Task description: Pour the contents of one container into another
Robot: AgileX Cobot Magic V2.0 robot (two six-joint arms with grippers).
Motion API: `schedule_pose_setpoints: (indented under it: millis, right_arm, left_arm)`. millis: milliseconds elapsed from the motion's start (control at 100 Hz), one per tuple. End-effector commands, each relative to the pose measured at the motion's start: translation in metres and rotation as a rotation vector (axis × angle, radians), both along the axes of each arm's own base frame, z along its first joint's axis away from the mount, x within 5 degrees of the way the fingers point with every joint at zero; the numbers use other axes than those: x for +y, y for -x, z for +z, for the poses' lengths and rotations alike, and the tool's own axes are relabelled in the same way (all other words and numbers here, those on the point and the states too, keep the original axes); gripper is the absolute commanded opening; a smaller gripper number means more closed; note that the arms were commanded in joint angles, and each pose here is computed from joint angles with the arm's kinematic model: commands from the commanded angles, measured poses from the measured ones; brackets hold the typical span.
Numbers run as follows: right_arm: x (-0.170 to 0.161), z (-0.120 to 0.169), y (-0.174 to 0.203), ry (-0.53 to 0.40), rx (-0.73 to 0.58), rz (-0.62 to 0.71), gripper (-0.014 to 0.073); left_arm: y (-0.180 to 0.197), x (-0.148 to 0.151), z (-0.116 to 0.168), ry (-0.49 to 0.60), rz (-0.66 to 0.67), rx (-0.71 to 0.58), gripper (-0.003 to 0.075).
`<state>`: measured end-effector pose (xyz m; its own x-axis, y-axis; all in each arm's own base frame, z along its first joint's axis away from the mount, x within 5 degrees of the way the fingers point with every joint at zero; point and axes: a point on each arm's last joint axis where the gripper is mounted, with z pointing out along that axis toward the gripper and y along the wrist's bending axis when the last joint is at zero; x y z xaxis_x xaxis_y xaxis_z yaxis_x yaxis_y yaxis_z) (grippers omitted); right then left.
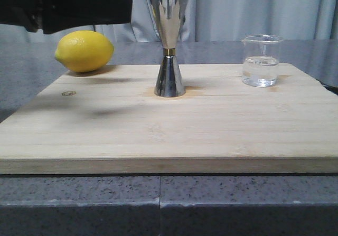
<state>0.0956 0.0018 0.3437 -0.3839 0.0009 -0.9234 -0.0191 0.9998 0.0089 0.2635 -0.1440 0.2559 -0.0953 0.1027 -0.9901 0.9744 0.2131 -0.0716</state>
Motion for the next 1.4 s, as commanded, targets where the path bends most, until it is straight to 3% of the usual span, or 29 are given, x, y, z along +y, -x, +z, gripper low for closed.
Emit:
schedule_pose_setpoints:
  millis: [0, 220, 780, 1260, 1390]
  right_arm:
    - [0.0, 0.016, -0.003, 0.002, -0.095, 0.0, 0.0561]
    - [0.0, 0.016, -0.003, 0.002, -0.095, 0.0, 0.0561]
    - [0.0, 0.016, -0.003, 0.002, -0.095, 0.0, 0.0561]
    - [0.0, 0.016, -0.003, 0.002, -0.095, 0.0, 0.0561]
    - [0.0, 0.016, -0.003, 0.002, -0.095, 0.0, 0.0561]
  left_arm:
    - [0.001, -0.008, 0.02, 0.144, -0.041, -0.05, 0.066]
    - [-0.007, -0.022, 0.001, 0.125, -0.079, -0.02, 0.066]
    - [-0.029, -0.07, -0.016, 0.124, -0.19, -0.012, 0.066]
    - [-0.03, -0.07, -0.016, 0.129, -0.195, -0.012, 0.0658]
    - [-0.03, -0.07, -0.016, 0.129, -0.195, -0.012, 0.0599]
